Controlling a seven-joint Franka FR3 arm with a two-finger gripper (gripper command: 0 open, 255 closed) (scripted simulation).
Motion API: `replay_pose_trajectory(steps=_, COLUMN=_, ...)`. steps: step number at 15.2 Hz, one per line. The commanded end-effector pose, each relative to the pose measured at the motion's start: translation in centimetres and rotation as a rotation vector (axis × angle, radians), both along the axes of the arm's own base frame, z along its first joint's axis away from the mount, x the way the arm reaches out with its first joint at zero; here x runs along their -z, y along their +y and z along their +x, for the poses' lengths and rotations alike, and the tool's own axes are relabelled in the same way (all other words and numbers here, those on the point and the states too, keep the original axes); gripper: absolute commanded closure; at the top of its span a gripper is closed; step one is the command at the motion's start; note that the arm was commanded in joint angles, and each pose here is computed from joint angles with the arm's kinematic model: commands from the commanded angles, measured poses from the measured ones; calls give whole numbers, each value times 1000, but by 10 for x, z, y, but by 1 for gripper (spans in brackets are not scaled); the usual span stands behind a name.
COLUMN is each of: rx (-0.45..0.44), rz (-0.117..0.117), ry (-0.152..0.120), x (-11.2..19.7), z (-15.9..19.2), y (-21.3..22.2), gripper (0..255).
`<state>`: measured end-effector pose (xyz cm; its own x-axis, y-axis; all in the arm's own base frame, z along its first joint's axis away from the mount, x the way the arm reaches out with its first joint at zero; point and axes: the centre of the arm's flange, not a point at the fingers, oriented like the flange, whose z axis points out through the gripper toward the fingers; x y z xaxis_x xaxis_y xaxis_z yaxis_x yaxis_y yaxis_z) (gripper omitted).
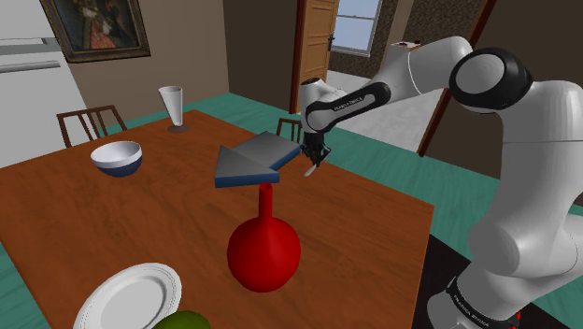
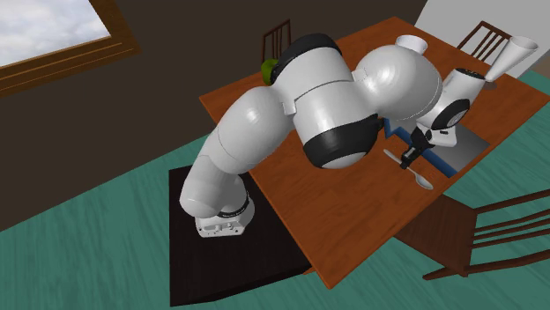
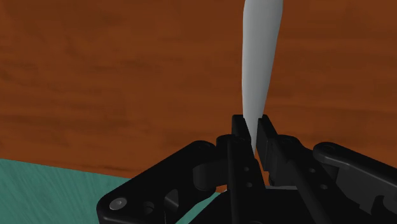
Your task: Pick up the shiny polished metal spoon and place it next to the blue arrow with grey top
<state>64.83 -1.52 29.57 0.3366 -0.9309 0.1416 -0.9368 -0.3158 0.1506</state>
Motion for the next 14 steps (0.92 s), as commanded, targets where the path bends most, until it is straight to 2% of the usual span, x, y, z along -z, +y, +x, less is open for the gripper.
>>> replay_pose_trajectory(steps=1, rx=0, rz=0, ry=0, x=11, z=0, y=0, gripper=255)
replay_pose_trajectory(steps=7, rx=0, rz=0, ry=0, x=42, z=0, y=0, gripper=255)
replay_pose_trajectory(steps=14, rx=0, rz=0, ry=0, x=42, z=0, y=0, gripper=255)
